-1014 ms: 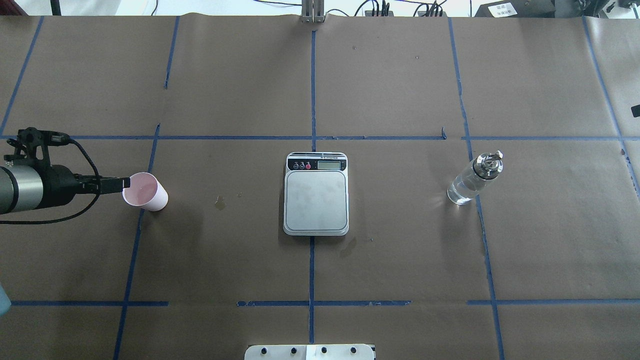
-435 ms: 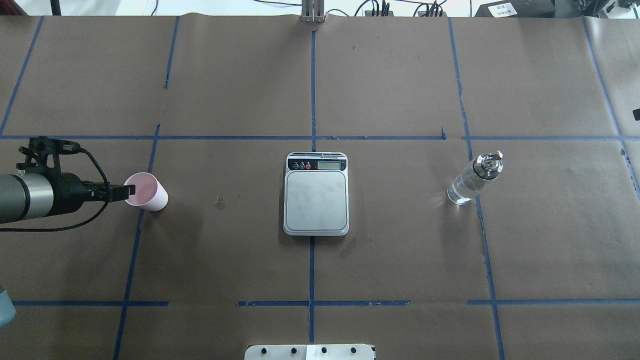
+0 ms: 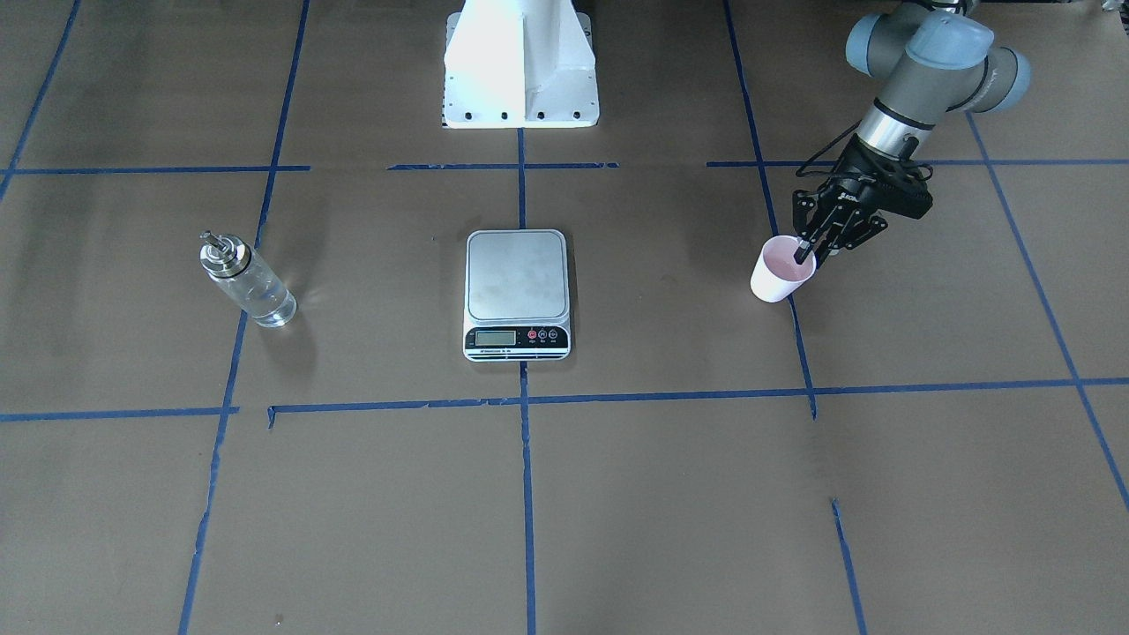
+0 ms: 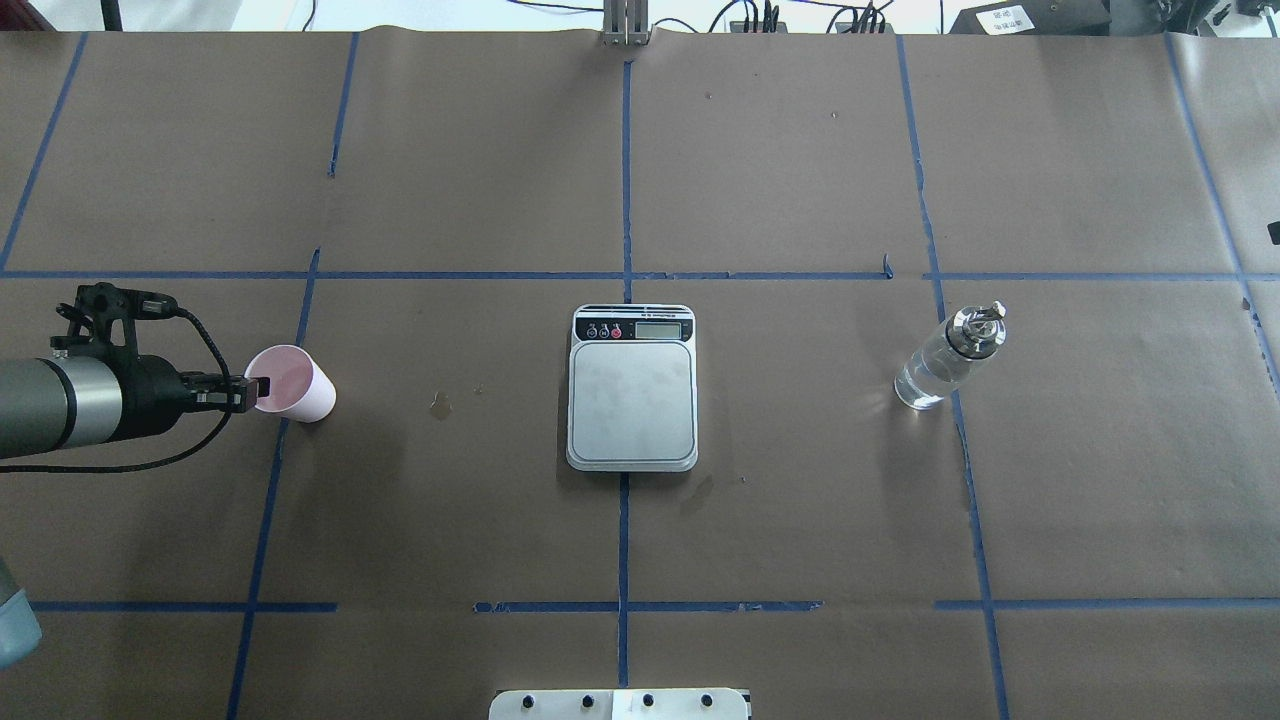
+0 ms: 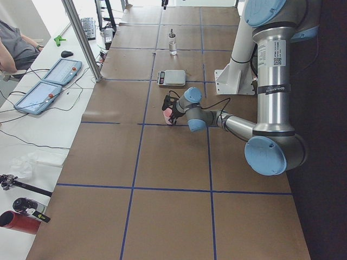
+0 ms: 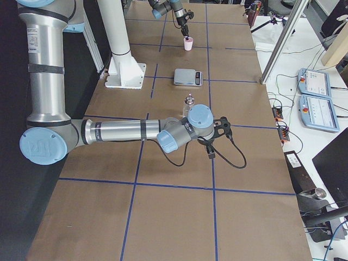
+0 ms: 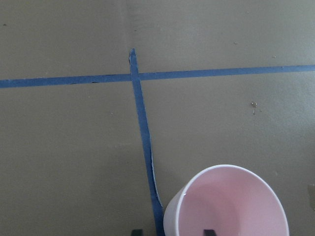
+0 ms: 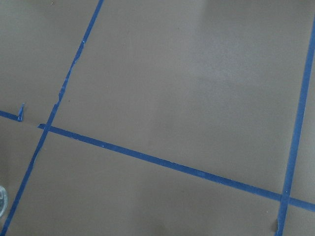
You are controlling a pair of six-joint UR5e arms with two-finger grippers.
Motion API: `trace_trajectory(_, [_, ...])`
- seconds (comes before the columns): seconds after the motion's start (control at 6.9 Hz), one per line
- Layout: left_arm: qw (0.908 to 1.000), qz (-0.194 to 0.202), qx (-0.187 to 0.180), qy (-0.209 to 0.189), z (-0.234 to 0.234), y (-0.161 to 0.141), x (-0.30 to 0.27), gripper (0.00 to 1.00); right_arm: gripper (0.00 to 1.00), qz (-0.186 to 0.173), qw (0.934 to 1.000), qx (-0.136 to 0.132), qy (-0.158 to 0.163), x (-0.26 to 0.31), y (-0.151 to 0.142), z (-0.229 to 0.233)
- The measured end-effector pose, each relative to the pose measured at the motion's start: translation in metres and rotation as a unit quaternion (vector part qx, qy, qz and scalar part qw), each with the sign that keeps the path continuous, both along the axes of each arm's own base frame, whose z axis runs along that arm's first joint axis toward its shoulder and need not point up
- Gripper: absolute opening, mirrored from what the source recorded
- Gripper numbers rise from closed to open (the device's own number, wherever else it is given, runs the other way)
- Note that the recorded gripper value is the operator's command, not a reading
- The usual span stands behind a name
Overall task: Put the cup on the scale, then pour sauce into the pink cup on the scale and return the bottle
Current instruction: 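Carry the pink cup with the left gripper onto the scale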
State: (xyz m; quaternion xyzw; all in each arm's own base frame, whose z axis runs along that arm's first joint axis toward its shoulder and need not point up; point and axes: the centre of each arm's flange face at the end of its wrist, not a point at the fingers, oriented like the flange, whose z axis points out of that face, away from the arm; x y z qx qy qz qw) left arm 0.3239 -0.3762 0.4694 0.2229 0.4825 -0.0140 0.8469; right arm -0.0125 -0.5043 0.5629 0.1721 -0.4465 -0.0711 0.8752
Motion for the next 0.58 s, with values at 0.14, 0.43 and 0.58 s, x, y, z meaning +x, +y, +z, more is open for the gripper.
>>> trace_trajectory(0.14, [1.0, 0.001, 0.002, 0.001, -0.003, -0.001, 0.002, 0.0, 1.0, 0.0, 1.0, 0.0, 0.0, 0.0, 0.0, 0.0])
trace_trajectory(0.43, [1.0, 0.001, 0.006, 0.004, -0.015, -0.009, 0.009, 0.0, 1.0, 0.0, 1.0, 0.0, 0.0, 0.0, 0.0, 0.0])
trace_trajectory(0.58, [1.0, 0.0, 0.003, 0.001, -0.033, -0.019, 0.021, 0.0, 1.0, 0.0, 1.0, 0.001, 0.0, 0.0, 0.0, -0.001])
